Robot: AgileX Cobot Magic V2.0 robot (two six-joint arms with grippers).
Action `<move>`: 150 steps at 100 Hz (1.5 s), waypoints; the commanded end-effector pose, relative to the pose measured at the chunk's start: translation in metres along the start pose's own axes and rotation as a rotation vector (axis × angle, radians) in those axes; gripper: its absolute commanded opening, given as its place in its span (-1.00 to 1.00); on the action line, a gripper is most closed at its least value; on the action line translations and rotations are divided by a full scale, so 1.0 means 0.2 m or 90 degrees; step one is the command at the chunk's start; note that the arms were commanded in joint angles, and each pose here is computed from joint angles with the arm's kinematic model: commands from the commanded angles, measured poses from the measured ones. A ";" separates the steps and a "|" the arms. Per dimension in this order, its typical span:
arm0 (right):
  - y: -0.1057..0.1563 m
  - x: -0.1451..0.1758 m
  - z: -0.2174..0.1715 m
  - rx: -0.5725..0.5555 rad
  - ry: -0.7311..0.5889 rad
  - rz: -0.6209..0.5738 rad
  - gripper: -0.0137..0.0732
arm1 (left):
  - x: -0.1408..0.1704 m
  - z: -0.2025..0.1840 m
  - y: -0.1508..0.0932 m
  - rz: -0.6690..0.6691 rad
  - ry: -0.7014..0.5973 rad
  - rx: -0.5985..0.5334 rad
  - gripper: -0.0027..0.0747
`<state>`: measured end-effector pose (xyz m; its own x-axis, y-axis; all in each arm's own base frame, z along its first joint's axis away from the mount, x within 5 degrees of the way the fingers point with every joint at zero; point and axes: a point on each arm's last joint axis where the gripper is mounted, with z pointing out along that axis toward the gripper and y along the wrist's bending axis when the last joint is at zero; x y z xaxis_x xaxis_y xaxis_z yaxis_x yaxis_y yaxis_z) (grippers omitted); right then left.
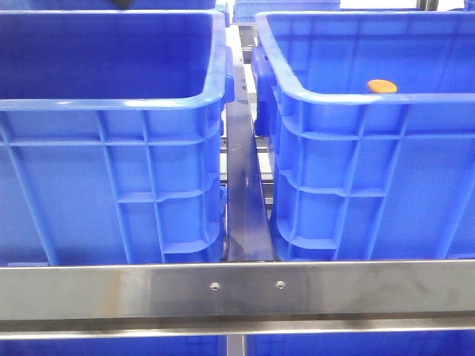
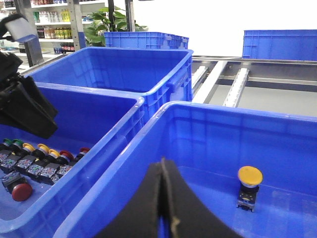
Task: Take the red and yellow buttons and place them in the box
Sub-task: 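Reach the left gripper into the button bin and grasp a red button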
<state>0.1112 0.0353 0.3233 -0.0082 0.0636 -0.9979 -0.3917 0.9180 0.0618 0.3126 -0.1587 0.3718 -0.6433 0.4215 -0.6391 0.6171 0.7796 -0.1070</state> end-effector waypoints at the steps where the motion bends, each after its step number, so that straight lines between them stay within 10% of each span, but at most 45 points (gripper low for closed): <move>1: 0.00 -0.04 0.00 -0.002 -0.020 0.007 -0.84 | -0.05 -0.12 0.05 -0.064 -0.063 -0.080 0.81; 29: 0.00 -0.04 0.00 0.007 -0.020 0.007 -0.84 | -0.01 0.02 0.19 -0.140 0.014 -0.215 0.81; 150: -0.01 -0.04 0.00 0.011 -0.019 0.007 -0.84 | 0.04 0.46 0.41 -0.185 0.082 -0.227 0.80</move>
<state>0.1118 0.0342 0.3208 -0.0153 0.0638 -0.9978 -0.3800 0.9227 0.0648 0.4003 -0.1349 0.2552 -0.8826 0.2285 -0.4109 0.2355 0.9713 0.0342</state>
